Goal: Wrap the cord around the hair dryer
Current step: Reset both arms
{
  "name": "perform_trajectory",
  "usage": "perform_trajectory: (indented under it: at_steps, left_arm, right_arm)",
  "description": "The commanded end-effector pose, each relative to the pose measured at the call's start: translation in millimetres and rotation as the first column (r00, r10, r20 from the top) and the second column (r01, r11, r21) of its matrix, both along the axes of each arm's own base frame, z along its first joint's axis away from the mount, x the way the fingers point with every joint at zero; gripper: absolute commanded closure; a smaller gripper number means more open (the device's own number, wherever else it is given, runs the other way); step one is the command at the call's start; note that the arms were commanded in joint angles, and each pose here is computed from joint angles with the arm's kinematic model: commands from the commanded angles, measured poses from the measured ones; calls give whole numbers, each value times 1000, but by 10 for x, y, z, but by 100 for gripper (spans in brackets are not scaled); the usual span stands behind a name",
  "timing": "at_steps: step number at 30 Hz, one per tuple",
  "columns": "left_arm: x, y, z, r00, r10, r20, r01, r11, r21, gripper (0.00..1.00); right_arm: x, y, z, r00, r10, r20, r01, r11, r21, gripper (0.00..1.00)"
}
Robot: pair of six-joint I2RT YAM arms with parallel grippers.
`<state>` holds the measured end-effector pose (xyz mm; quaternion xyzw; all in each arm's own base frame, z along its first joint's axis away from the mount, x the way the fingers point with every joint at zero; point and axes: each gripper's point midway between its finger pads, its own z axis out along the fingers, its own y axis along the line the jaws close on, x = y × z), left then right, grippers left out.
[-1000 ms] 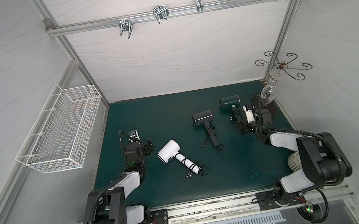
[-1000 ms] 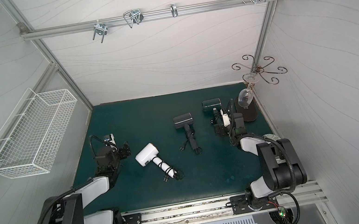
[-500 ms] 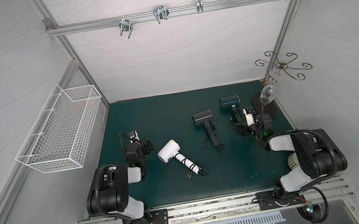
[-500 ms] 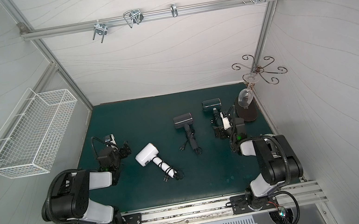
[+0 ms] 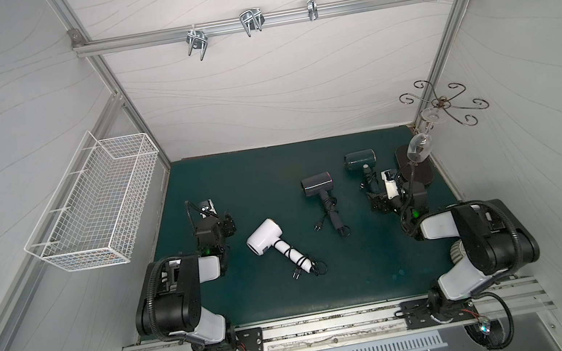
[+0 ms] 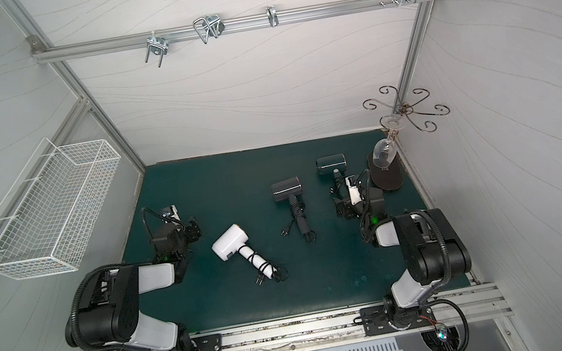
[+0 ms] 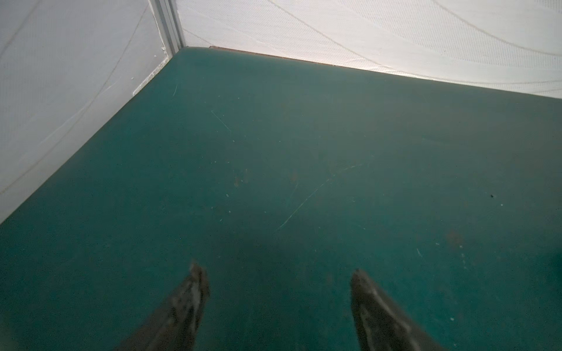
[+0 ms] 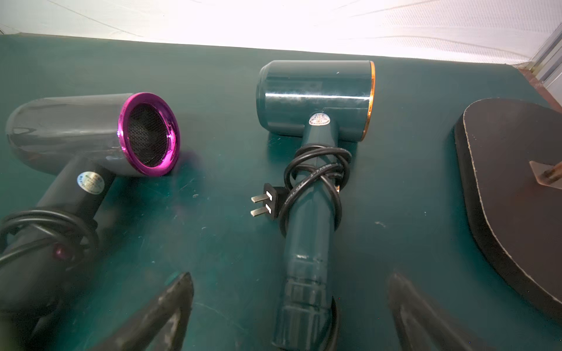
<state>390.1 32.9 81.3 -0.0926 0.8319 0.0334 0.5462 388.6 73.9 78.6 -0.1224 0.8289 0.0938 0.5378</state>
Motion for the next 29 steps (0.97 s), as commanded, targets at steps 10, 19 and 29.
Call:
perform_trajectory:
  at_steps: [10, 19, 29]
  left_arm:
    - [101, -16, 88, 1000, -16, 16, 16, 1000, 8, 2]
    - [106, -45, 89, 1000, -19, 14, 19, 999, 27, 2]
    - [105, -42, 94, 1000, -17, 23, 16, 1000, 25, 2]
  right_arm:
    - [60, -43, 69, 999, -14, 34, 14, 1000, -7, 1]
    - [73, -56, 64, 999, -19, 26, 19, 1000, 0, 1]
    - [80, -69, 59, 1000, -23, 19, 23, 1000, 5, 1]
